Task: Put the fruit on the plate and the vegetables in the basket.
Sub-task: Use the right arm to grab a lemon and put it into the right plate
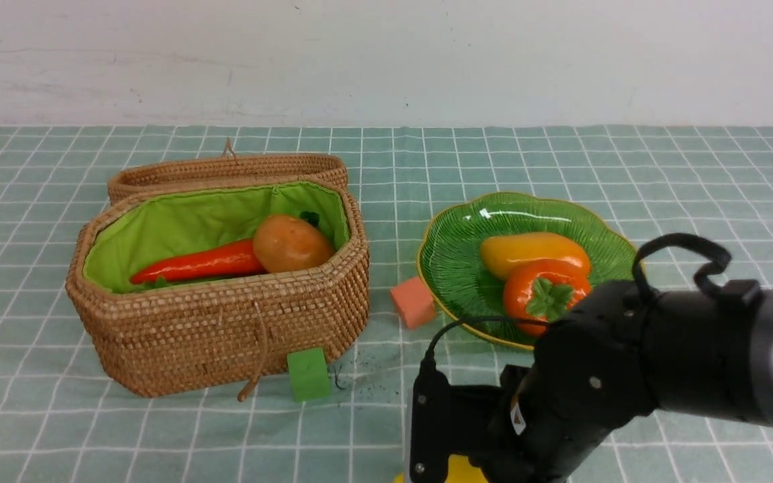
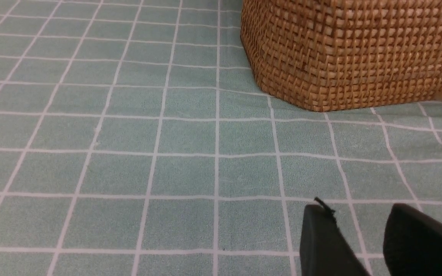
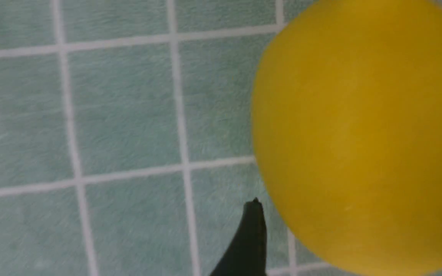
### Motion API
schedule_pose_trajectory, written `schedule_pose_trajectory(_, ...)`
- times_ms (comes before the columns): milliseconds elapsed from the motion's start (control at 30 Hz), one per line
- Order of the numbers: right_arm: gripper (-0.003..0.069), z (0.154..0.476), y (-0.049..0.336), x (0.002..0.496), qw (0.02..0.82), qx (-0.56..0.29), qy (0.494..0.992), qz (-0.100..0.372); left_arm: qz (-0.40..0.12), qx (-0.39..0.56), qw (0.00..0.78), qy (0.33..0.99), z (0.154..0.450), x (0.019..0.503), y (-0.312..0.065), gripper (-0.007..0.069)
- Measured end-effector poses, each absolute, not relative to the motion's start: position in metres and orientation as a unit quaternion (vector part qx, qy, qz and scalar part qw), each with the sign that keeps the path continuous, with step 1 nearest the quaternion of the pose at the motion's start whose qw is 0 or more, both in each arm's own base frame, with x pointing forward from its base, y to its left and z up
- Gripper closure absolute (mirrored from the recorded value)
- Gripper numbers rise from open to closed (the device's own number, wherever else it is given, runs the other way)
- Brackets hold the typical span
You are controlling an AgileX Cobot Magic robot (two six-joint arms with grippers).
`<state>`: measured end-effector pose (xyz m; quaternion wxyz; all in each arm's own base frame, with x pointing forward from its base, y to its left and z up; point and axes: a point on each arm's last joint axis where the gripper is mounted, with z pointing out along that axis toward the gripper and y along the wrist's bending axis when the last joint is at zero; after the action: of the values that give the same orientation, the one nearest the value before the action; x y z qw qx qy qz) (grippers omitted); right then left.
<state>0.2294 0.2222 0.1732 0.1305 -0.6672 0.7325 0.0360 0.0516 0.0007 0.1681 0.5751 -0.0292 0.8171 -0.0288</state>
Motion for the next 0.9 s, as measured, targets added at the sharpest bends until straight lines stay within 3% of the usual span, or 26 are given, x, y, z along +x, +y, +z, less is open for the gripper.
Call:
schedule_pose_trajectory(200, 0.0076, 0.175, 0.227, 0.227, 0.127, -0.676, 0.723, 0.064, -0.029, -0.029, 0.575, 0.817, 0.168, 0.052, 0.001, 0.0386)
schedule_pose_trajectory(300, 0.0197, 0.181, 0.231, 0.227, 0.124, -0.681, 0.717, 0.081, -0.029, -0.029, 0.575, 0.817, 0.168, 0.052, 0.001, 0.0386)
schedule_pose_trajectory(433, 0.0244, 0.192, 0.237, 0.232, 0.135, -0.669, 0.726, 0.086, -0.028, -0.029, 0.575, 0.817, 0.168, 0.052, 0.001, 0.0386)
schedule_pose_trajectory(533, 0.0223, 0.213, 0.244, 0.24, 0.152, -0.647, 0.742, 0.09, -0.028, -0.029, 0.575, 0.817, 0.168, 0.052, 0.001, 0.0386)
schedule_pose_trajectory(733, 0.0003, 0.273, 0.261, 0.251, 0.169, -0.612, 0.762, 0.128, -0.028, -0.029, 0.575, 0.817, 0.168, 0.052, 0.001, 0.0386)
schedule_pose_trajectory(900, -0.0017, 0.287, 0.273, 0.249, 0.182, -0.585, 0.767, 0.189, -0.028, -0.029, 0.575, 0.817, 0.168, 0.052, 0.001, 0.0386)
